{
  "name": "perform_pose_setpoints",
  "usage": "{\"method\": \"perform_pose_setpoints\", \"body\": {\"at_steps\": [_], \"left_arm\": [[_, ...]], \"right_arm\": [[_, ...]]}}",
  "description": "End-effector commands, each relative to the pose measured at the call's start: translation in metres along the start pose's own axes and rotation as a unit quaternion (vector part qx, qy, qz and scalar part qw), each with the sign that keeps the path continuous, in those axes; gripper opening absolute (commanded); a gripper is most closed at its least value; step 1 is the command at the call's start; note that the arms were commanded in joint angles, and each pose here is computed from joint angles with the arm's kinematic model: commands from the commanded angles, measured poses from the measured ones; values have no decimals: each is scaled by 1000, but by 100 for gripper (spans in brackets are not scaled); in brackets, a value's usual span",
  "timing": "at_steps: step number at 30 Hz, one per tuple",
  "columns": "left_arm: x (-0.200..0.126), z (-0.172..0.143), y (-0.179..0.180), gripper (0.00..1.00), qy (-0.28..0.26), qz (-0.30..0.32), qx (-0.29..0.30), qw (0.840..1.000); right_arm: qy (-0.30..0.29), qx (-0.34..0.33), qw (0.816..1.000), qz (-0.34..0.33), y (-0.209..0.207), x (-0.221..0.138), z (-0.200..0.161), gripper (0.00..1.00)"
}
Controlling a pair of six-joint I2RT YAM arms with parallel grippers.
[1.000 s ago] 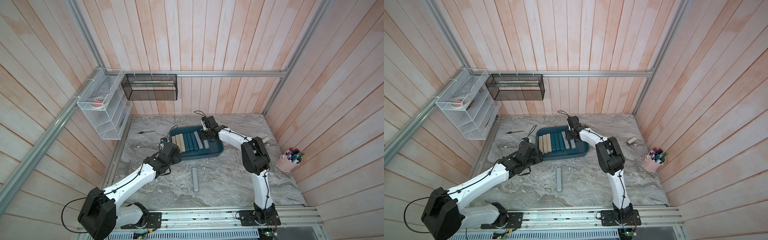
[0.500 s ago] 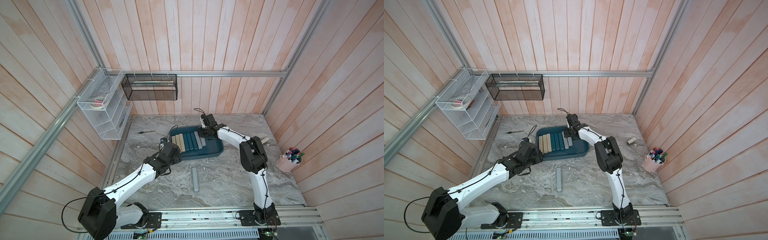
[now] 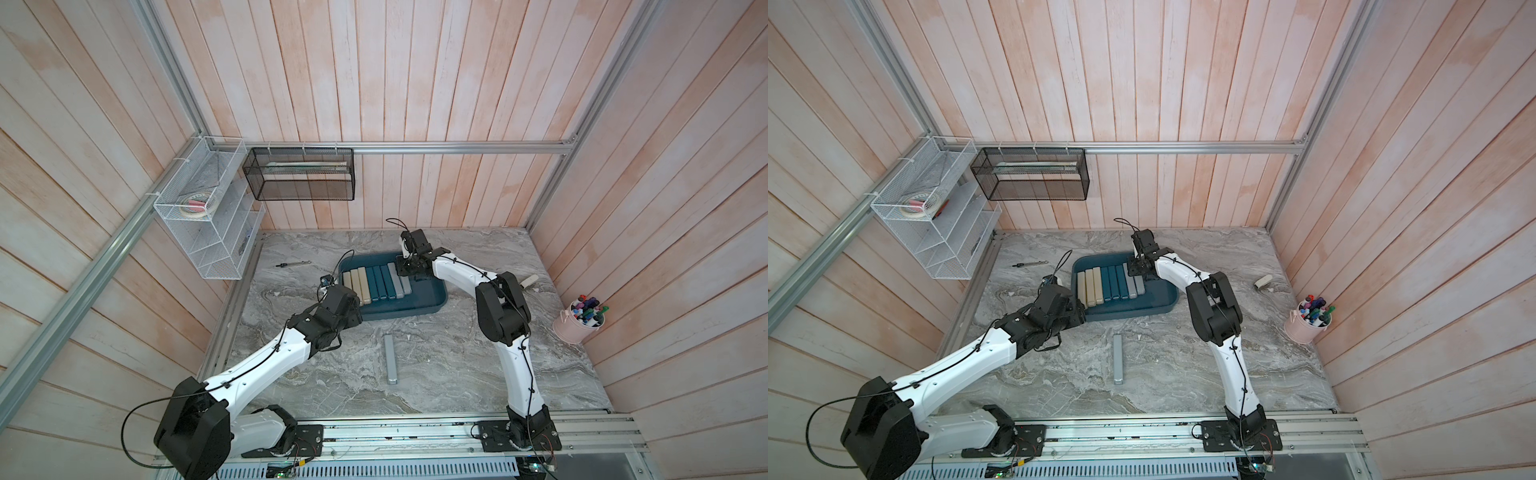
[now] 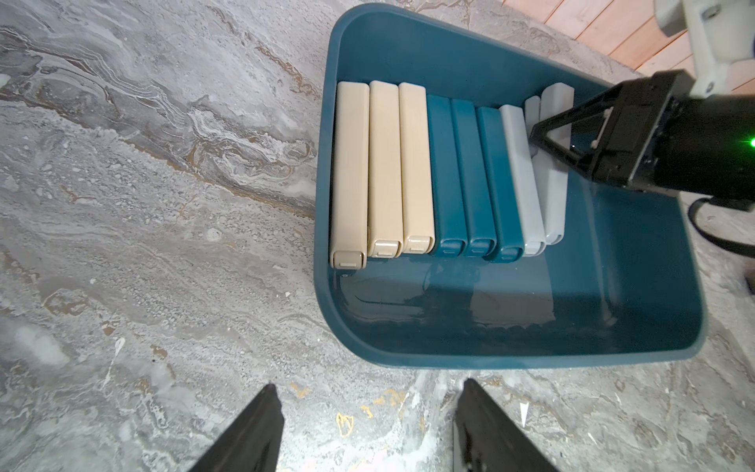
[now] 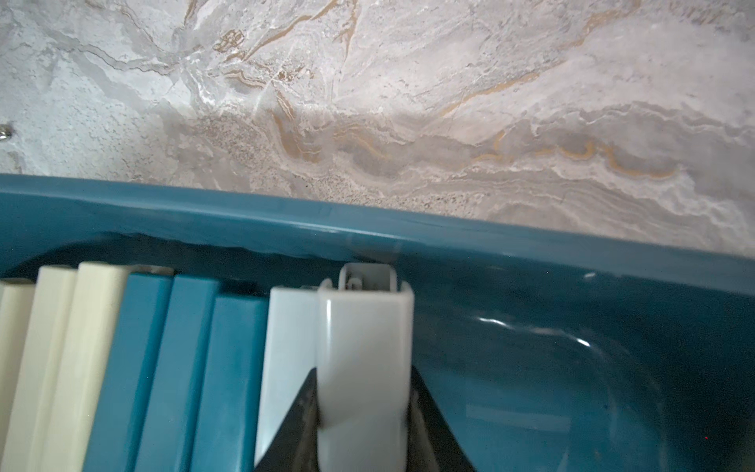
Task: Put the pruning pliers into the storage box
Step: Place the pruning pliers in the storage box, then pick up the pruning pliers from the center of the board.
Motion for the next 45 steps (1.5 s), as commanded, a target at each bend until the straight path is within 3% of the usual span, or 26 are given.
{"method": "perform_pose_setpoints", "body": {"at_steps": [1,11,23,35,45], "left_arm": [[-3,1,3,71,-6,-2,-6,1000],[-6,0,5,71,-8,-4,-11,1000],[-14,-2,10,71,-19,0,-13,1000],[-8,4,4,71,-35,-8,-8,999],[-6,7,2,71,-39,-10,-3,999]], "right_arm": [[-5,9,1000,-4,2,5,5,36],[-22,14,1000,-7,9,-18,21,43],[-74,-10,997,-16,31,-96,24,45],[-95,-41,994,-37,53,-169,-61,49],[2,-27,998,-53,53,-171,-145,56]]}}
Point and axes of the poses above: each gripper's point midway between its finger pads, its own x axis out along the fingers, its own y axis along the line the jaws close on, z = x × y, the point moved 8 cm from there along -x, back along the fingers, and after that the axes turned 6 degrees about x, right-handed, at the moved point
